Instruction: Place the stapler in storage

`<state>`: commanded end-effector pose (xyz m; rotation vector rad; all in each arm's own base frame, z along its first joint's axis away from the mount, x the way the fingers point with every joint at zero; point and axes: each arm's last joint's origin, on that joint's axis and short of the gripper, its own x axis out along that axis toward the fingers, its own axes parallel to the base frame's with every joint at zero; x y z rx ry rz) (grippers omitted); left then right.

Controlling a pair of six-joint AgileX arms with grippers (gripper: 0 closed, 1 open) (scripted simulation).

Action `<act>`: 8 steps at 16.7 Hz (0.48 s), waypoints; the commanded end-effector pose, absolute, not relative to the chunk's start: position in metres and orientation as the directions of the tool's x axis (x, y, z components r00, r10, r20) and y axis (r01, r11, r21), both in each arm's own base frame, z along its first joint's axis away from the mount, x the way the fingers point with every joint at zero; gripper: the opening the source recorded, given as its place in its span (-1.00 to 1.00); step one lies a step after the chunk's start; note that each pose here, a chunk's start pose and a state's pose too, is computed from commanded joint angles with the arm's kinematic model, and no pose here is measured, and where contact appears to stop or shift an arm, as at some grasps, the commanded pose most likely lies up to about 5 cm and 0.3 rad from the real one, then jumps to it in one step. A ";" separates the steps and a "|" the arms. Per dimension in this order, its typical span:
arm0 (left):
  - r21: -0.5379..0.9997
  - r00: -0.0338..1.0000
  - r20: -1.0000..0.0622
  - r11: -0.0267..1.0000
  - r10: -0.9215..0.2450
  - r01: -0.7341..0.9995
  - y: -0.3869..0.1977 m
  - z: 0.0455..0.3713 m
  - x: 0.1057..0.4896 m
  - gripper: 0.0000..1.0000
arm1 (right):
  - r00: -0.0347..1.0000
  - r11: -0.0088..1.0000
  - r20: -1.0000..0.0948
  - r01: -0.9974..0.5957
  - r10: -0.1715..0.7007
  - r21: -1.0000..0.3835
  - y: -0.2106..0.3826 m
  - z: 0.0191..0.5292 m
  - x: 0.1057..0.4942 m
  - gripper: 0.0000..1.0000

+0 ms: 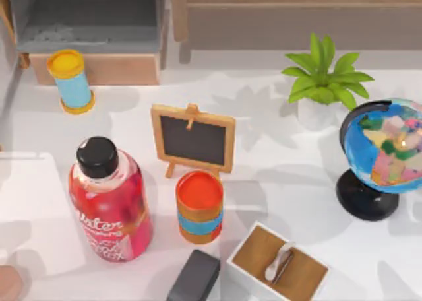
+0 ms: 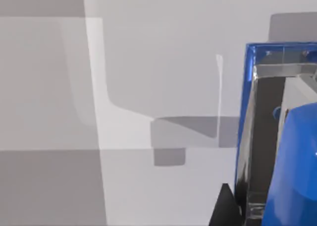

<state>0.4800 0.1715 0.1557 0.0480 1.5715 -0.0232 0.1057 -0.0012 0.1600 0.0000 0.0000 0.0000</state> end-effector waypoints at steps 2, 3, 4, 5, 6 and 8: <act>0.016 -0.002 -1.000 0.999 0.016 0.045 0.171 0.153 0.480 -1.00 | 1.000 1.000 0.000 0.000 0.000 0.000 -0.001 0.160 0.106 1.00; 0.016 -0.002 -1.000 0.999 0.016 0.046 0.171 0.152 0.480 -1.00 | 1.000 1.000 0.000 0.000 0.000 0.000 -0.001 0.160 0.106 1.00; 0.016 -0.001 -1.000 0.999 0.016 0.046 0.171 0.151 0.480 -1.00 | 1.000 1.000 0.000 0.000 0.000 0.000 -0.001 0.160 0.106 1.00; 0.016 -0.001 -1.000 0.999 0.016 0.047 0.171 0.150 0.480 -1.00 | 1.000 1.000 0.000 0.000 0.000 0.000 -0.001 0.160 0.106 1.00; 0.015 -0.002 -1.000 0.999 0.015 0.047 0.171 0.149 0.480 -1.00 | 1.000 1.000 0.000 0.000 0.000 0.000 -0.001 0.160 0.106 1.00; 0.015 -0.002 -1.000 0.999 0.015 0.047 0.171 0.149 0.480 -1.00 | 1.000 1.000 0.000 0.000 0.000 0.000 -0.001 0.160 0.106 1.00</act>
